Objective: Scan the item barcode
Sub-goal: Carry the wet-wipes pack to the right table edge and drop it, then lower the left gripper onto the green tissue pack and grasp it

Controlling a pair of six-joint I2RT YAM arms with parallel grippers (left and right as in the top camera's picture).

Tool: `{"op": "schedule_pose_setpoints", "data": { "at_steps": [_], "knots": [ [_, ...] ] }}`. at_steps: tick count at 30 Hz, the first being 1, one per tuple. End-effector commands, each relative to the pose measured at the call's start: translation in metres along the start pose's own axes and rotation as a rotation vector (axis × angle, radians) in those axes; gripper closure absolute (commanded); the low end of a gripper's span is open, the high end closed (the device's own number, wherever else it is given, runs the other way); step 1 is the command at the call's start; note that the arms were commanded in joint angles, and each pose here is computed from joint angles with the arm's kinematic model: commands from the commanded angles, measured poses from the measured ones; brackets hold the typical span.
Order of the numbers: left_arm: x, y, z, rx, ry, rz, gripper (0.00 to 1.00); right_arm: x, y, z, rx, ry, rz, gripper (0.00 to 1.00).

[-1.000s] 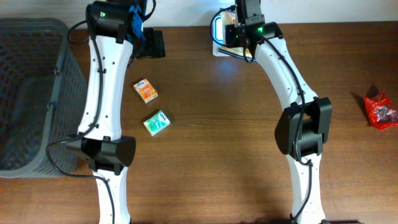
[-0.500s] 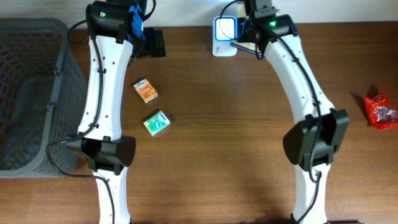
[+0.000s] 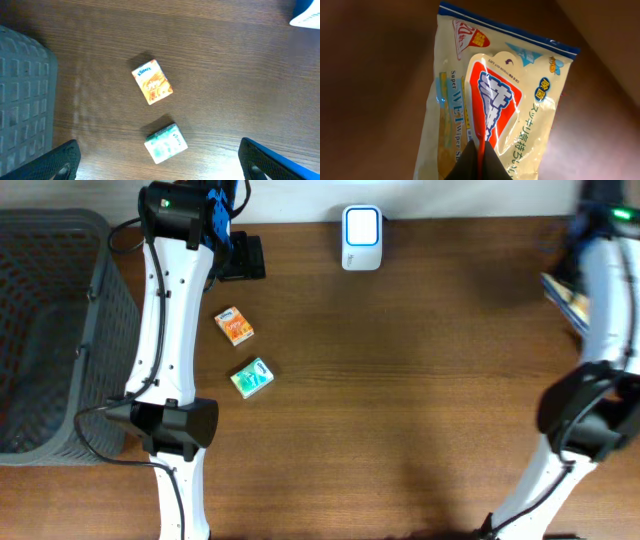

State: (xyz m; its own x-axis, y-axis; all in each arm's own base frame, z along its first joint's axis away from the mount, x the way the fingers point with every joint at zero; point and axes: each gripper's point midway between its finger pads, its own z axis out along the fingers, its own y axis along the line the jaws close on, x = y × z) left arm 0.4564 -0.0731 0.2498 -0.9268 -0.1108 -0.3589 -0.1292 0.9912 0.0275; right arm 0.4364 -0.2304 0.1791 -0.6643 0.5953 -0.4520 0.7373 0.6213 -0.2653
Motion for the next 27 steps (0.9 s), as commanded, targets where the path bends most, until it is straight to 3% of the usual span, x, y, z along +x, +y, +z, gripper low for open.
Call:
{"op": "schedule_pose_setpoints", "data": {
  "at_steps": [1,3,4,7,8,13,23,27],
  "knots": [
    [0.001,-0.001,0.004,0.013,0.015,-0.017,0.01,0.01,-0.034,0.021,-0.055,0.103,0.119,0.96],
    [0.0,-0.001,0.004,0.014,0.012,-0.018,0.01,0.019,-0.047,0.038,-0.086,0.162,0.162,0.92],
    [0.0,-0.001,0.004,0.014,0.011,-0.018,0.01,0.022,-0.052,0.043,-0.096,0.182,0.179,0.8],
    [0.0,-0.001,0.004,0.014,0.011,-0.018,0.01,0.025,-0.063,0.05,-0.093,0.205,0.2,0.09],
    [0.0,-0.001,0.004,0.014,0.011,-0.018,0.01,0.025,-0.066,0.048,-0.092,0.206,0.2,0.0],
    [0.0,-0.001,0.004,0.013,0.012,-0.017,0.01,0.015,-0.077,0.008,-0.115,0.169,0.211,0.02],
    [0.014,0.003,0.025,-0.019,0.092,-0.008,0.01,0.032,-0.067,-0.169,-0.609,0.047,0.246,0.02],
    [0.031,0.002,0.042,-0.033,0.175,0.005,0.01,0.052,-0.061,-0.184,-0.622,0.09,0.212,0.02]
  ]
}}
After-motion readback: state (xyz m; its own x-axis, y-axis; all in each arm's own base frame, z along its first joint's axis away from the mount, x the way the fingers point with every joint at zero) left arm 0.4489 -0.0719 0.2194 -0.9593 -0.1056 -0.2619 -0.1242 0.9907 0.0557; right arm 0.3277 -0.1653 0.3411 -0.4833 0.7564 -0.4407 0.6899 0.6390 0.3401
